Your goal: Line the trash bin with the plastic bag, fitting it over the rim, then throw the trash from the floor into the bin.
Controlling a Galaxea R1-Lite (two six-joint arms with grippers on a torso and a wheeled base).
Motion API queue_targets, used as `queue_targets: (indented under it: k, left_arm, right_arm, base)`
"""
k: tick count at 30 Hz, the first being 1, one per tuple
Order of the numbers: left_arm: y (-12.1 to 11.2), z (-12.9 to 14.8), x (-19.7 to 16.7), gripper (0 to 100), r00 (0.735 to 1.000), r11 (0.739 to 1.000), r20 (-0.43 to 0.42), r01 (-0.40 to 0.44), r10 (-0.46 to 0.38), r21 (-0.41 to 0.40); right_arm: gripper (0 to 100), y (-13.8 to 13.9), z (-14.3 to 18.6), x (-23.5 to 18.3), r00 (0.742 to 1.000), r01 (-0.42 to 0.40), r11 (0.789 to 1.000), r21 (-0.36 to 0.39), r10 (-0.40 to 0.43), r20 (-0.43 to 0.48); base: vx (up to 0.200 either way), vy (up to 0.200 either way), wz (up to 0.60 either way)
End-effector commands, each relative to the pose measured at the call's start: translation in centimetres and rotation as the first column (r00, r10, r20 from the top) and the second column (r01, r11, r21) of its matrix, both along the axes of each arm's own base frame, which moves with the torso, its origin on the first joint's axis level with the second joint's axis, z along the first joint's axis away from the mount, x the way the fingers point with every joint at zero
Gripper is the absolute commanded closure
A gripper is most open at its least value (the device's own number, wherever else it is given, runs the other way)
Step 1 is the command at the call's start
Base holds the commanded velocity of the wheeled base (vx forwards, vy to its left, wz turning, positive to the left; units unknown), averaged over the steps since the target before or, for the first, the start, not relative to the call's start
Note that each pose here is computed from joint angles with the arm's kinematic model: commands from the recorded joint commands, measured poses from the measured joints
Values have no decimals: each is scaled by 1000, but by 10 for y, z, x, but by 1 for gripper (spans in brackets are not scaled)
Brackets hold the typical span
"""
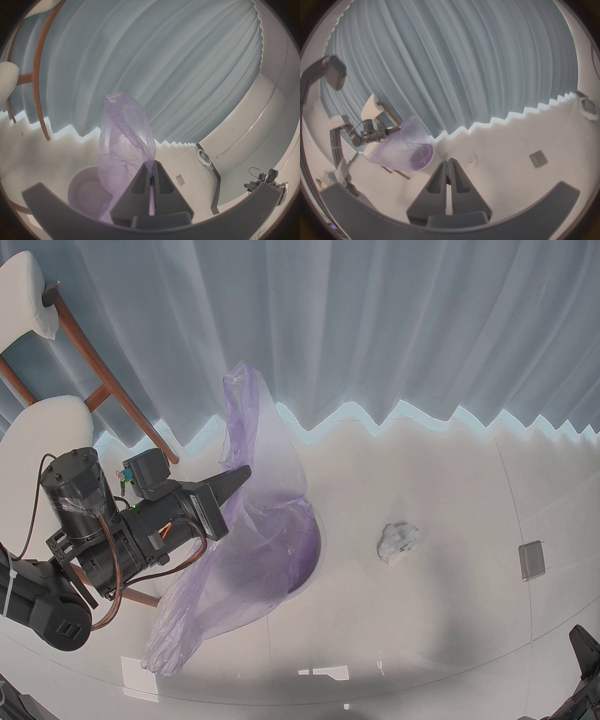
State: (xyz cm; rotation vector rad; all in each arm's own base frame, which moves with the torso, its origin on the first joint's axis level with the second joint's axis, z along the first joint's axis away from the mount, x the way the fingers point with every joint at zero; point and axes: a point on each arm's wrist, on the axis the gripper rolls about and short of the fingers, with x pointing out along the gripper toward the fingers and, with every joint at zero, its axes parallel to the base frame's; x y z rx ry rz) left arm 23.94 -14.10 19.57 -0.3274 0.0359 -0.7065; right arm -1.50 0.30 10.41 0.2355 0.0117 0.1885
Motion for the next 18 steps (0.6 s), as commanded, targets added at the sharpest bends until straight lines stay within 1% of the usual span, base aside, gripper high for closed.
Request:
queue_targets:
  k: [1,2,3,4,5,6,7,8,9,12,13,15,16,18]
  left_arm:
    - [1,2,0,100,1000,1000,6,-2,2,-4]
    - [1,2,0,100,1000,1000,6,-2,2,-4]
    - [1,2,0,100,1000,1000,6,-4,4,-4]
    - [1,2,0,100,1000,1000,6,-2,2,-4]
    - [1,2,0,100,1000,1000,6,-2,2,-4]
    - [1,2,0,100,1000,1000,6,-2,2,-4]
    - [1,2,0,100,1000,1000,6,-2,2,-4]
    - [1,2,0,100,1000,1000,6,-2,2,-4]
    - [0,2,0,100,1000,1000,7,-2,2,-5]
    - [0,2,0,100,1000,1000,7,-2,2,-5]
    - [0,2,0,100,1000,1000,7,-2,2,-5]
    - [1,3,1,100,1000,1000,8,-4,4,-5]
    - [1,3,1,100,1000,1000,8,-4,4,-5]
    - [1,3,1,100,1000,1000,8,-4,4,-5]
  right_arm:
    - [100,4,26,29,967,-104,981,161,138,-213]
    - [100,4,26,30,964,-109,981,163,144,-222]
    - [100,5,24,36,948,-128,977,171,172,-270]
    - [100,6,24,40,935,-144,973,178,192,-297]
    - [100,6,24,40,935,-144,973,178,192,-297]
    - [100,7,24,47,914,-171,966,192,229,-336]
    - [100,8,24,51,900,-189,961,202,252,-356]
    - [100,8,24,51,900,-189,961,202,252,-356]
    - [100,8,24,60,883,-205,955,216,275,-381]
    - [100,11,22,71,861,-226,947,227,303,-408]
    - [100,11,22,71,861,-226,947,227,303,-408]
    - [100,14,18,78,837,-259,938,232,338,-430]
    - [100,14,18,78,835,-261,937,233,340,-433]
    - [100,17,15,83,818,-290,928,234,367,-442]
  base:
    - [0,0,0]
    - [0,0,0]
    - [0,0,0]
    - [0,0,0]
    - [0,0,0]
    - [0,0,0]
    - [0,0,0]
    - [0,0,0]
    - [0,0,0]
    - [0,0,0]
    - [0,0,0]
    - [0,0,0]
    - [0,0,0]
    - [0,0,0]
